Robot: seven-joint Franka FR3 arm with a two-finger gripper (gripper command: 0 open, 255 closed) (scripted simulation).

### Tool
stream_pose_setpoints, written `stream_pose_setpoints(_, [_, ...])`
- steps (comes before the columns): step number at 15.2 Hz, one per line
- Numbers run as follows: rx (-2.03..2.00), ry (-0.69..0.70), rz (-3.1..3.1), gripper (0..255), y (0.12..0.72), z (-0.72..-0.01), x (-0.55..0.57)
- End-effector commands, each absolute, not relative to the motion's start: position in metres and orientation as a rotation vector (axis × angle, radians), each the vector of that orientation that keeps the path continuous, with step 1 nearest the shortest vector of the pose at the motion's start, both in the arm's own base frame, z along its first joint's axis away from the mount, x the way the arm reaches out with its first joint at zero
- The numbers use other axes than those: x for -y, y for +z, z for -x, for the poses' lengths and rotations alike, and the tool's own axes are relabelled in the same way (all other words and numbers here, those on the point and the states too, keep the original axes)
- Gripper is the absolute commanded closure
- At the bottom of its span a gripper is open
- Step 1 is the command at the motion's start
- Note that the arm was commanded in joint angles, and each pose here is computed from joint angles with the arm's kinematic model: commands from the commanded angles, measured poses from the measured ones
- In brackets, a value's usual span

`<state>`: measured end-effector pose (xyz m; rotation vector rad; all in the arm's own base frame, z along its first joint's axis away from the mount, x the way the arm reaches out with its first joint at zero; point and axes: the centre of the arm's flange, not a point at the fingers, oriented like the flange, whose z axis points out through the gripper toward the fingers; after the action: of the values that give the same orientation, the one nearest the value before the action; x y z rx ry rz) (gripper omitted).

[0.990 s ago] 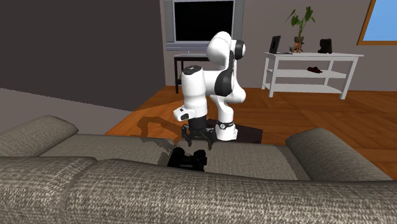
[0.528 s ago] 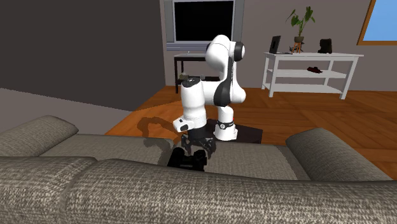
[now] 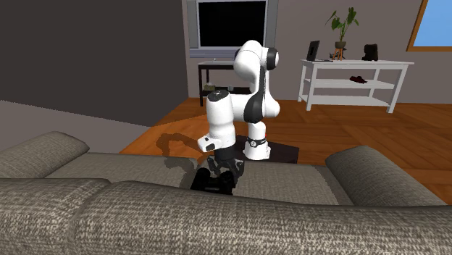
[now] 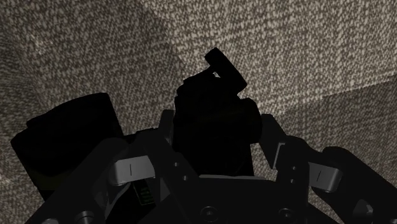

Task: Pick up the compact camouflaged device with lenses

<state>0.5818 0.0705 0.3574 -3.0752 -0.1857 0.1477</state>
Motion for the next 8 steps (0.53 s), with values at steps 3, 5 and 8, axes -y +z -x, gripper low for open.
stream_pose_setpoints(3, [0.184, 0.147, 3.075, 255, 0.357, -0.582, -0.070])
stream_pose_setpoints(5, [0.184, 0.147, 3.075, 255, 0.363, -0.582, -0.070])
stream_pose_setpoints(8, [0.184, 0.147, 3.075, 255, 0.378, -0.582, -0.070])
